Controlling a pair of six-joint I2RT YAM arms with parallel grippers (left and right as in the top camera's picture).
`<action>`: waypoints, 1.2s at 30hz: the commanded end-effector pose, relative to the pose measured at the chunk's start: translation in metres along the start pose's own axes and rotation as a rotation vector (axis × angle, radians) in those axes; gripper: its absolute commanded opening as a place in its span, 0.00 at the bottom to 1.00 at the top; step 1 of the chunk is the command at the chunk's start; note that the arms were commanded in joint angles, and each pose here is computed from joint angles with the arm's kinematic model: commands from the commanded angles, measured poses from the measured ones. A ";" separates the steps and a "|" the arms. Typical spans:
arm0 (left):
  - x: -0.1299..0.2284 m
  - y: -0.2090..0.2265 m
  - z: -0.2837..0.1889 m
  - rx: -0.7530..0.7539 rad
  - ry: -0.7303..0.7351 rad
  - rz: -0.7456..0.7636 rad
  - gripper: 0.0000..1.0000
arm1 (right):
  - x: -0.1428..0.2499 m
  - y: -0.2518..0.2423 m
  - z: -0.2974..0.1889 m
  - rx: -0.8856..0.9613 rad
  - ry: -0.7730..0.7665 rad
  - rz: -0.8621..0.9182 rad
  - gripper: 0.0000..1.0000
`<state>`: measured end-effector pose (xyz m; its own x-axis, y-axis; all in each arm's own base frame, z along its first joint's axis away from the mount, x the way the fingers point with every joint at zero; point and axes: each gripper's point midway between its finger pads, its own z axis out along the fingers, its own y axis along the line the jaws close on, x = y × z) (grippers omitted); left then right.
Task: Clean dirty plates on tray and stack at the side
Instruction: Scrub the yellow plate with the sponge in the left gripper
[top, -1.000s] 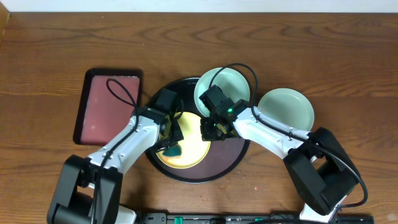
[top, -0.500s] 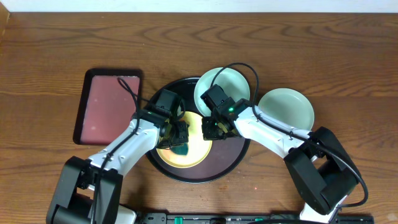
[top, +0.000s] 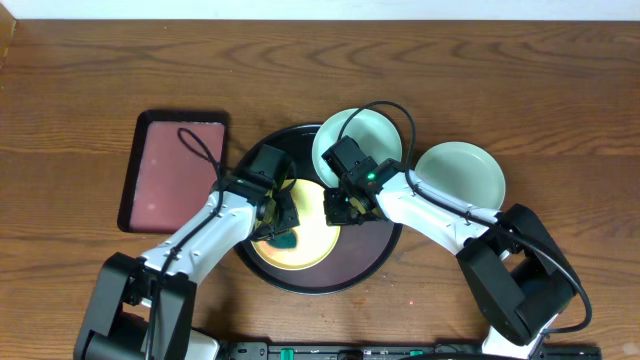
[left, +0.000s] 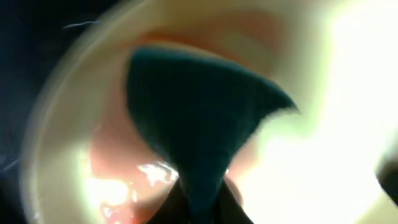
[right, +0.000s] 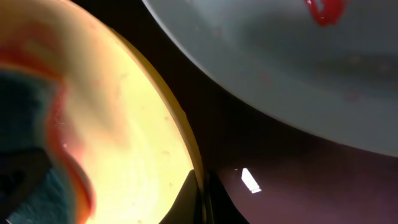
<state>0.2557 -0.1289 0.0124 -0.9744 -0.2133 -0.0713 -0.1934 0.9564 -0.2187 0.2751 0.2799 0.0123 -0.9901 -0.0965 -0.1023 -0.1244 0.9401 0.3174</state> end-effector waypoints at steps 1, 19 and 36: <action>0.028 -0.040 0.000 0.258 0.123 0.302 0.07 | -0.006 0.005 -0.001 -0.014 -0.010 0.012 0.01; -0.001 0.064 -0.004 -0.326 -0.106 -0.267 0.07 | -0.006 0.005 -0.001 -0.018 -0.008 0.011 0.01; 0.002 -0.018 0.005 0.109 0.019 0.120 0.08 | -0.006 0.006 -0.001 -0.018 -0.009 0.011 0.01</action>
<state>0.2524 -0.1608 0.0191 -0.9970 -0.0208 -0.0744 0.0094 0.9231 -0.3845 0.2744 0.2808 0.0126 -0.9902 -0.0981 -0.0993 -0.1253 0.9381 0.3230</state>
